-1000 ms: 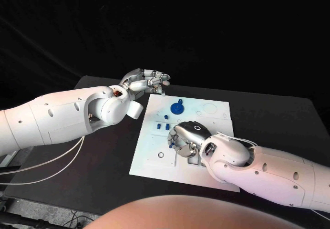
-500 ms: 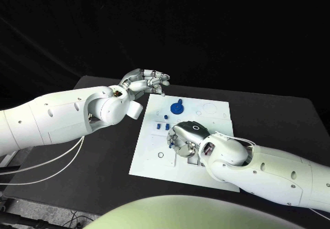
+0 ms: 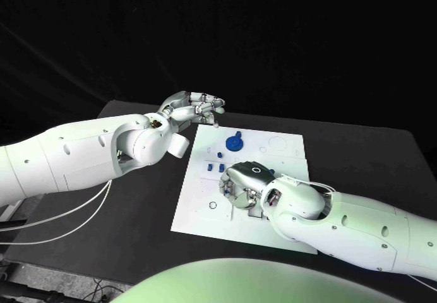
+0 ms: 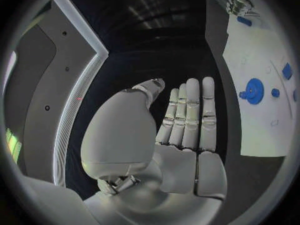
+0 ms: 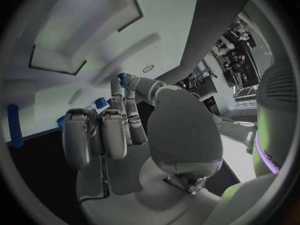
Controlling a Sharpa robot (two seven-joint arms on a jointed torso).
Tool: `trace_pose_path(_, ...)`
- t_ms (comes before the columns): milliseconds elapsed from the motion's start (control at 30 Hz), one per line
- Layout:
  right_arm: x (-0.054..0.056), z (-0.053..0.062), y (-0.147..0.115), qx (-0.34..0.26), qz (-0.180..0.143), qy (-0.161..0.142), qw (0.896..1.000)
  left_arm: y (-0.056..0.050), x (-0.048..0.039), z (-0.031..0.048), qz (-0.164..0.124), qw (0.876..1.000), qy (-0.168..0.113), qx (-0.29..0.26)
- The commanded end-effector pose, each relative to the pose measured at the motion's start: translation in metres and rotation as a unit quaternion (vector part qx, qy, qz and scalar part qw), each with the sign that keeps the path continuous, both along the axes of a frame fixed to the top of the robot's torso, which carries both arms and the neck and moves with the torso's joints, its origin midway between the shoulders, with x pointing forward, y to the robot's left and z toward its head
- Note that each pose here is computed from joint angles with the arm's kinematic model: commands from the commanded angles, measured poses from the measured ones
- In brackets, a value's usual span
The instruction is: Assemble the parts on the task board
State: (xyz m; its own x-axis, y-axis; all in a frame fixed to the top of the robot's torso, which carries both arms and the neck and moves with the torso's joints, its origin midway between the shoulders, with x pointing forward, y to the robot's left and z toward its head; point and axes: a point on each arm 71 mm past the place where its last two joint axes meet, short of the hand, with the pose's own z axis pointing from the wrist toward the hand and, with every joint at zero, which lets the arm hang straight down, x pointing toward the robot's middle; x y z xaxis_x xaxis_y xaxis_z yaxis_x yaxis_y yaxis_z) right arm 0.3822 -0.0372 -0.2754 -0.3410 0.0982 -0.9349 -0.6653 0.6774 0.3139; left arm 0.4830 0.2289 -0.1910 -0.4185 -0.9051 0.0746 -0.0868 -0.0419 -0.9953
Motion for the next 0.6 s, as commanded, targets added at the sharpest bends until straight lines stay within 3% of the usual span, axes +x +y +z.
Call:
trace_pose_path(33,-0.002,-0.005,-0.001,-0.012,0.005,0.005,1.000,-0.002,-0.0002,0.0009,-0.009,1.000,-0.002,-0.003)
trace_pose_path(600,-0.002,0.008,-0.024,0.033,-0.020,-0.016,0.999,-0.001,0.0007,-0.0001,-0.008,1.000,0.001,-0.001)
